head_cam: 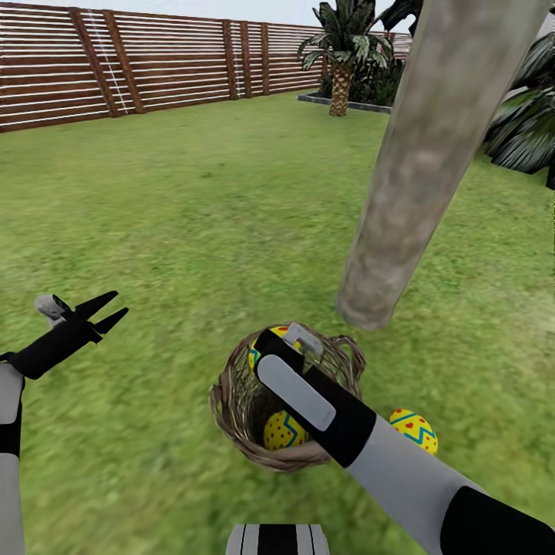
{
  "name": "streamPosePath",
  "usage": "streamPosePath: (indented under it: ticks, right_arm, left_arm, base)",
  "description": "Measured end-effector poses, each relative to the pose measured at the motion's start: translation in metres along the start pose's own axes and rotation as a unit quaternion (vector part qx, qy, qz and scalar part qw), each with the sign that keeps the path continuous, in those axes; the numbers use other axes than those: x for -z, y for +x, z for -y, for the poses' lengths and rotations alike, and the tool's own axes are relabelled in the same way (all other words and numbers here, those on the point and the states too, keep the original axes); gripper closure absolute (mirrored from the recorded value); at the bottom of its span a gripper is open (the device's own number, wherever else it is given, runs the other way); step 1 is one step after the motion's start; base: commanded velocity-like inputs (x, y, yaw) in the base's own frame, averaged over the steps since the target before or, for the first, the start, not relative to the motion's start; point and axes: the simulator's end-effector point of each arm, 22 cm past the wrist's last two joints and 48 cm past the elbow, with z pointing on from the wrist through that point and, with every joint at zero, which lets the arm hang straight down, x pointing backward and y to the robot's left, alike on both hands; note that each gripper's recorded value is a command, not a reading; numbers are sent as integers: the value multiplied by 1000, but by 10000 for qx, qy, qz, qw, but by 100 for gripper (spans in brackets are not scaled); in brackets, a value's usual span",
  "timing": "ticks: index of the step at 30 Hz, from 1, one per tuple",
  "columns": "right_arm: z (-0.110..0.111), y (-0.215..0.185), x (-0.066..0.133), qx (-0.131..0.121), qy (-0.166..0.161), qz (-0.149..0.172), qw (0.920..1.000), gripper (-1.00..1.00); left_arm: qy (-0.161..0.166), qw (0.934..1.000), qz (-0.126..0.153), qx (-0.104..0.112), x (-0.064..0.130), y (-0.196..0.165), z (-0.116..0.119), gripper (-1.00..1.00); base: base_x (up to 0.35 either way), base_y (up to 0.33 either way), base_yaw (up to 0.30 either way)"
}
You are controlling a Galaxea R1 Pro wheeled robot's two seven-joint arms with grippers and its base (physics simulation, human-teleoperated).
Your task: Take the three Easter eggs out of the wicker basket on the lawn in the garden, then place them on the lawn next to a single tree (choose any tree) so that all three eggs are next to the same tree and none are left in the basket.
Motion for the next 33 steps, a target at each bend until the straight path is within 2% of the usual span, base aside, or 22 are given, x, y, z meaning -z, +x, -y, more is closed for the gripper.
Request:
streamPosePath:
  ticks: [1, 2, 3, 10, 13, 17, 21, 26, 29, 33]
  right_arm:
    - [-1, -2, 6, 34, 10, 22, 10000, 100]
    - [-3, 1, 14, 233, 21, 40, 9997, 100]
    - [-5, 2, 20, 327, 21, 50, 9995, 100]
    - [-13, -4, 37, 497, 60, 58, 9987, 100]
    - [-14, -7, 42, 732, 109, 14, 9973, 100]
    - [-16, -14, 50, 820, 183, 11, 9965, 100]
    - [-21, -22, 63, 1087, 184, -1, 9939, 100]
    - [-32, -31, 78, 1083, 75, 13, 9941, 100]
    - [-31, -37, 85, 1169, 192, 31, 9930, 100]
    - [-35, -44, 92, 1187, 192, 38, 9927, 100]
  left_arm:
    - [14, 10000, 6, -16, 0, -1, 3, -100]
    - [17, 10000, 8, -23, 0, -3, 5, -100]
    - [16, 10000, 8, -23, -1, -4, 7, -100]
    - [14, 10000, 8, -30, -5, -13, 20, -100]
    - [10, 10000, 8, -38, -6, -18, 25, -100]
    - [-2, 10000, 5, -51, -8, -24, 33, -100]
    - [-1, 10000, 5, -50, -11, -28, 40, -100]
    - [1, 10000, 5, -38, -14, -34, 49, -100]
    - [-3, 10000, 5, -42, -15, -38, 55, -100]
    - [-1, 10000, 5, -39, -18, -42, 62, -100]
  base:
    - [0, 0, 0]
    - [0, 0, 0]
    - [0, 0, 0]
    - [0, 0, 0]
    - [0, 0, 0]
    - [0, 0, 0]
    - [0, 0, 0]
    - [0, 0, 0]
    - [0, 0, 0]
    - [0, 0, 0]
